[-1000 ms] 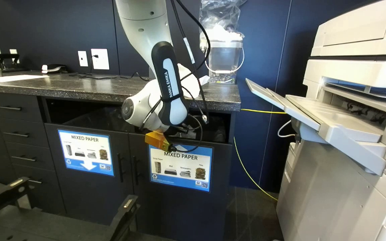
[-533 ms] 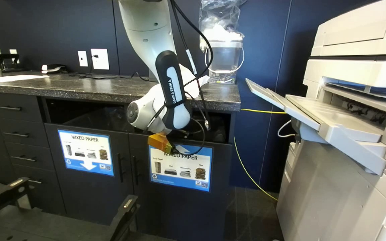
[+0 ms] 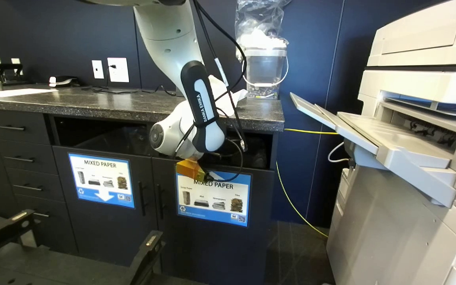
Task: Throw some of the papers on the countertop into the trash can on the right
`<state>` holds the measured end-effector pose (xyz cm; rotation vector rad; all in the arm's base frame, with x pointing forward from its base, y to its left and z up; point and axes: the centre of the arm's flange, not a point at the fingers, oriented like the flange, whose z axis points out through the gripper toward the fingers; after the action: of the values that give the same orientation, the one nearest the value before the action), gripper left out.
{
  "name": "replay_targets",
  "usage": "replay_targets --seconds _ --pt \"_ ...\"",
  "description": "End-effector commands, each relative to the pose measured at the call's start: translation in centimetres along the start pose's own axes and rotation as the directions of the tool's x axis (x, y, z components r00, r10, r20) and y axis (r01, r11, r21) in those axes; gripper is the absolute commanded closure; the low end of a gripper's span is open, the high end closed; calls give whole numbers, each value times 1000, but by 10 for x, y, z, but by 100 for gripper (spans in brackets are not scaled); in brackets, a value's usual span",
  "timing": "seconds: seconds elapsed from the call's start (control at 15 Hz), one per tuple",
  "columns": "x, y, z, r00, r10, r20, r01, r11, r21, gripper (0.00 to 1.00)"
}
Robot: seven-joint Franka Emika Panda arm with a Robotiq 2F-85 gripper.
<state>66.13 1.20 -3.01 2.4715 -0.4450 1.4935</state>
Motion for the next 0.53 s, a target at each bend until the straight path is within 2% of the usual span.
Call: replay_targets --seconds 0.0,0.27,0.47 --pt "-18 38 -42 997 -50 -50 52 998 39 0" --pt "-30 29 -77 990 -124 -71 128 991 45 0" --pt "-41 19 -107 982 -156 -109 159 987 20 0"
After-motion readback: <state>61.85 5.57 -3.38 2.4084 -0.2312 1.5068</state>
